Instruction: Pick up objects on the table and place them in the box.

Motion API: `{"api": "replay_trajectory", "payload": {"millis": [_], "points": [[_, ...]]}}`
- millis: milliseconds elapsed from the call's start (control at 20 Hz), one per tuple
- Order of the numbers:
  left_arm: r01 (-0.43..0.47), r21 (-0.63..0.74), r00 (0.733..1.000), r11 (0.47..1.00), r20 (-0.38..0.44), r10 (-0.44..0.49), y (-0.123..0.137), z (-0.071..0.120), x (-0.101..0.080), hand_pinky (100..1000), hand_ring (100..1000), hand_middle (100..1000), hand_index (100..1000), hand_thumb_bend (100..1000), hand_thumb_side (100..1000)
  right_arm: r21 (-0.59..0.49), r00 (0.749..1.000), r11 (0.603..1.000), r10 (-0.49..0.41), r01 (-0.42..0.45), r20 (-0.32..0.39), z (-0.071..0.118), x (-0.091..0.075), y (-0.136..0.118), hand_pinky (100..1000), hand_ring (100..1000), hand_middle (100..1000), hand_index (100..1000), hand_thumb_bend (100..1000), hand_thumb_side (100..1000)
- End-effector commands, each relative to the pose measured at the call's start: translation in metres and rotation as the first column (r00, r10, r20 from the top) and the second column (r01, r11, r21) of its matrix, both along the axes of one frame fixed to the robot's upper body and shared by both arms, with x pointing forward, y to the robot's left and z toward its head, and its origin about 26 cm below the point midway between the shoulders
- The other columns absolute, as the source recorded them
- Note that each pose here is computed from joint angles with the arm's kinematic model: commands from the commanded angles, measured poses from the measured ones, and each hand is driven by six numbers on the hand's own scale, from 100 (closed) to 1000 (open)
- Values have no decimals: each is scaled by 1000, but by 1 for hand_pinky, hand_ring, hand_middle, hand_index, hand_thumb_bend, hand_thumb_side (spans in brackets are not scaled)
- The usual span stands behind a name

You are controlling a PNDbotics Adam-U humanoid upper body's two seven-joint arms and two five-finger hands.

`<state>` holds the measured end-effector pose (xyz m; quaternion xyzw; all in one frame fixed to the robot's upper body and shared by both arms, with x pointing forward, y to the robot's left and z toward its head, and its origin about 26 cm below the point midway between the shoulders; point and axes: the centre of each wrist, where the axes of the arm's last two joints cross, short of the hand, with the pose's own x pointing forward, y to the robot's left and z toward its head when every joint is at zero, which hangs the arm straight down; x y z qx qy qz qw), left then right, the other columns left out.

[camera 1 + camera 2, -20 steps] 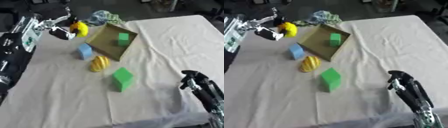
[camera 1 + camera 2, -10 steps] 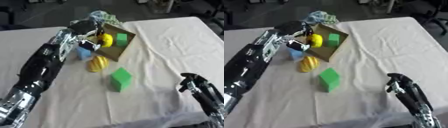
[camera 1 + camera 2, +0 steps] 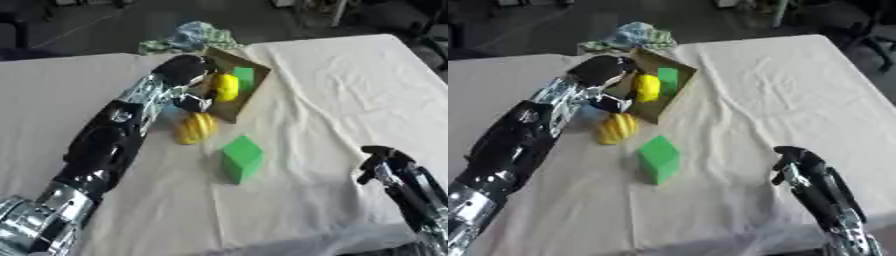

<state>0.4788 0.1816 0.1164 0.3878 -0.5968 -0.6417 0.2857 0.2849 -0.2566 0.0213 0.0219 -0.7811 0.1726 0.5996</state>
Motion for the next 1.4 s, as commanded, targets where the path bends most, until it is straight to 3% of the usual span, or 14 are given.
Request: {"api": "replay_trajectory", "payload": {"millis": [50,150,250,300,500,650,800,950,1400], "points": [[-2,-16,999,1000,51,3,3,17,3,837,792,890,958,100,574,-2,1000,1000,8,-8,26,7,3,0,503,422,480,744,100,549],[15,-23,998,1000,55,-14,6,24,3,852,807,903,959,100,619,-2,1000,1000,6,-6,28,7,3,-1,504,422,480,744,100,548],[55,-9,997,998,53,-54,13,39,2,845,798,879,942,100,494,-3,1000,1000,-3,3,29,7,3,-2,504,422,480,744,100,549],[74,0,996,997,39,-74,19,48,2,842,793,868,938,100,477,-4,1000,1000,-9,9,30,8,3,-3,504,422,480,744,100,549],[123,74,988,990,-98,-115,50,91,-1,839,802,867,938,100,476,-16,999,1000,-26,27,33,8,3,-8,504,422,480,744,100,553],[80,211,972,974,-234,-29,72,105,-1,842,819,885,941,197,576,-24,999,999,-33,33,33,9,2,-10,504,422,480,744,100,557],[17,273,943,962,-325,76,84,95,2,824,805,878,938,219,669,-27,999,999,-36,37,32,8,2,-10,504,422,480,744,100,555],[-16,304,922,952,-364,132,85,77,4,817,802,877,937,245,755,-26,999,999,-37,38,32,8,2,-11,504,422,480,744,100,553],[-26,342,916,939,-367,159,78,51,5,796,787,866,931,265,808,-27,999,999,-37,38,33,8,2,-11,505,422,480,745,100,546]]}}
